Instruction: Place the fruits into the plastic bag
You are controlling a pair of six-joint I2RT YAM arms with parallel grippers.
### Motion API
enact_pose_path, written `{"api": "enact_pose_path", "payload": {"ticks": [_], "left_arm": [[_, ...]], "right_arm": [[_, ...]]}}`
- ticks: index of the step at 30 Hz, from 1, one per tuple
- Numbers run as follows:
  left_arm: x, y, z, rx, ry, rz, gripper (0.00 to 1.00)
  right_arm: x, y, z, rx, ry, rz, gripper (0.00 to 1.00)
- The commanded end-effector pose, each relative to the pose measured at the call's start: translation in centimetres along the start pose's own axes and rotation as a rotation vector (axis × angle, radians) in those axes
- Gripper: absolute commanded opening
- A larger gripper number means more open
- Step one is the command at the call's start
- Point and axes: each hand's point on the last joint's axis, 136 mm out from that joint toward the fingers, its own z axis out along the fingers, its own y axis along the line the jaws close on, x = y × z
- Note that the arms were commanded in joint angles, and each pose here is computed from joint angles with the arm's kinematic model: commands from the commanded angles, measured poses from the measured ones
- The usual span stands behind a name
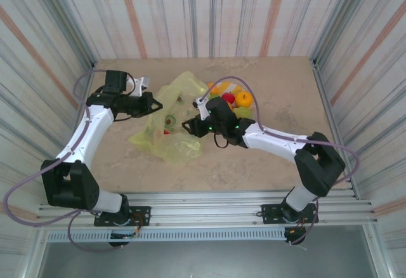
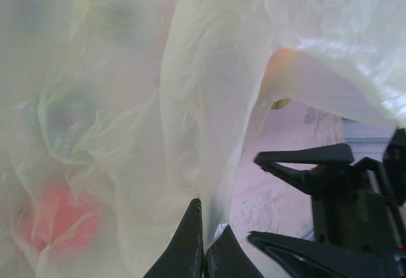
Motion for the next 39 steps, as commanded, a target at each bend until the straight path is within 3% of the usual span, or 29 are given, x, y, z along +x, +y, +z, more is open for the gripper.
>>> {"api": "enact_pose_path", "payload": {"ticks": [1,7,11,15,18,22,26,39], "left_arm": [[0.1,1.1,-0.1,-0.037,0.007,-0.035,0.0],[-0.1,1.9,-0.2,-0.055,0.0,-0.055,0.0],[-0.3,2.4,-0.4,-0.067,-0.009,-0.065,0.0],[-0.5,2.6,-0.8,-0.072,-0.022,-0.07,0.0],[-0.6,2.4,-1.0,-0.069,-0.03,-0.066,0.0],[-0.6,2.3,-1.1,-0.068,-0.036,-0.061,0.0],[-0.6,2.3,-1.2,-0.07,-0.039,-0.056,0.0],[-0.7,2.2,-1.3,-0.06,-0.041,-0.058,0.0]], "right_arm": [[0.8,-1.2,-2.2,0.021,0.013,-0.001,0.71],[0.1,-1.6,-5.5,-0.03,-0.034,0.019,0.72],[-0.5,-3.5,-7.1,0.019,-0.064,0.041,0.75],[0.1,-9.2,-8.6,0.265,-0.03,0.081,0.79],[1.5,-13.9,-10.1,0.481,0.056,0.078,0.86],[3.4,-18.0,-11.3,0.648,0.173,0.084,0.92],[4.8,-19.5,-10.5,0.669,0.232,0.09,0.99],[5.6,-22.3,-6.2,0.66,0.315,0.093,0.99]]}}
